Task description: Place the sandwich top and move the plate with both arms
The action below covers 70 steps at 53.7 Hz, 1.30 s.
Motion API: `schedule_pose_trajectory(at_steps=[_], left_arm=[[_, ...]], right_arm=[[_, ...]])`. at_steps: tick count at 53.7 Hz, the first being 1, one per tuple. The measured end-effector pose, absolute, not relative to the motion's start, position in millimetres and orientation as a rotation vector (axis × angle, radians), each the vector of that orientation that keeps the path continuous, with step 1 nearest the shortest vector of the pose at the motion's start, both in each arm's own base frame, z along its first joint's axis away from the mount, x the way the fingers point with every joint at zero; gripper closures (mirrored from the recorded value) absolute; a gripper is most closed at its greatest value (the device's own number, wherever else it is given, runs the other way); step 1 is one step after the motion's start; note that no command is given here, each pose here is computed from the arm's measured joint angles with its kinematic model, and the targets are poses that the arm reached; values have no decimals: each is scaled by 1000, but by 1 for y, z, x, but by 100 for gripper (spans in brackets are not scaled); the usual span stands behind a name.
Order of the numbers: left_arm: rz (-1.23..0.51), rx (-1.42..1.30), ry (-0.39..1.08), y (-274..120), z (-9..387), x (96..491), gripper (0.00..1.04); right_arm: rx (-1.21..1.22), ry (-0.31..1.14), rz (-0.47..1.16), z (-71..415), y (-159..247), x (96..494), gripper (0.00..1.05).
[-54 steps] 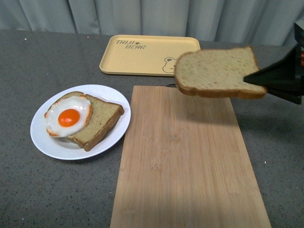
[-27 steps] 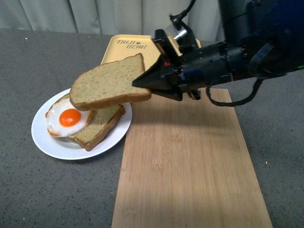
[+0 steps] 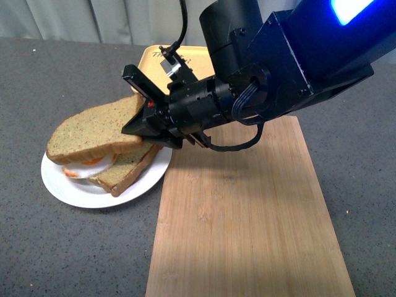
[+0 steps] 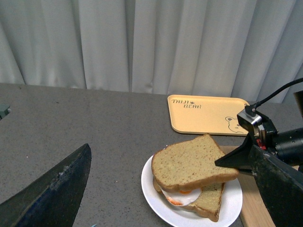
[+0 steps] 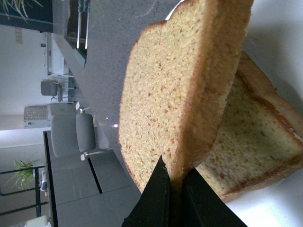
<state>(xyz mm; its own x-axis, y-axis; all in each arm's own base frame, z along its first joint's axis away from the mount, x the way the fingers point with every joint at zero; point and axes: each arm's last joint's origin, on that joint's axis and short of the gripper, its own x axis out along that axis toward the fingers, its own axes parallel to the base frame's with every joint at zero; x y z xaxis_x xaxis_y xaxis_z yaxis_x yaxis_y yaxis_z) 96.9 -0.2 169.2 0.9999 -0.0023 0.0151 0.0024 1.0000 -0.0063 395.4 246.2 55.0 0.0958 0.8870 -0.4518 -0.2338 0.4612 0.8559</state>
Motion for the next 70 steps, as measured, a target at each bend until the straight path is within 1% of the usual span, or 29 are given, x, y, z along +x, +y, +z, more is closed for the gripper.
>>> schedule_pose_trajectory(at_steps=[7,15,19,21,25,32,33,35,36,38,39,41,43,45,46,49,51,53,54,55,56,58,61,70], left_arm=[[-2,-6,-15,0,169,97,7],[-2,-6,-15,0,169,97,7],[-2,-6,-15,0,169,97,7],[-2,-6,-15,0,169,97,7],[-2,-6,-15,0,169,97,7],[-2,-6,-15,0,169,97,7],[-2,-6,-15,0,169,97,7],[-1,-7,-15,0,169,97,7],[-1,-6,-15,0,169,97,7],[-6,-6,-15,0,169,97,7],[-4,-6,-15,0,169,97,7],[-2,-6,-14,0,169,97,7],[-2,-6,-14,0,169,97,7],[0,-6,-15,0,169,97,7],[-1,-6,-15,0,169,97,7],[-2,-6,-15,0,169,97,7],[-3,-6,-15,0,169,97,7],[-3,-6,-15,0,169,97,7],[-3,-6,-15,0,169,97,7],[-3,-6,-15,0,169,97,7],[-3,-6,-15,0,169,97,7],[-3,-6,-16,0,169,97,7],[2,-7,-13,0,169,97,7],[-3,-6,-16,0,169,97,7]], right_arm=[[677,1220,899,48,244,393,101],[656,1212,870,47,234,392,74],[655,1192,860,50,224,391,63],[647,1166,843,55,215,389,54],[611,1125,806,64,204,386,44],[582,1006,754,84,178,379,21],[555,968,728,83,176,379,19],[437,745,611,81,172,378,24],[405,683,571,81,171,377,26],[264,457,409,79,162,370,33],[190,342,307,77,152,360,38],[108,201,148,81,134,342,47],[70,98,46,93,116,326,56],[59,27,16,108,101,313,64],[54,-7,3,118,93,308,70],[59,-32,-18,127,86,303,82],[57,-27,-26,126,84,302,93],[55,-22,-26,125,83,301,97],[53,-17,-26,124,82,300,102],[52,-15,-24,123,82,300,104],[43,-13,-17,124,78,297,104],[20,14,25,125,65,279,104],[5,29,22,130,50,250,104],[2,17,-1,142,28,212,104]])
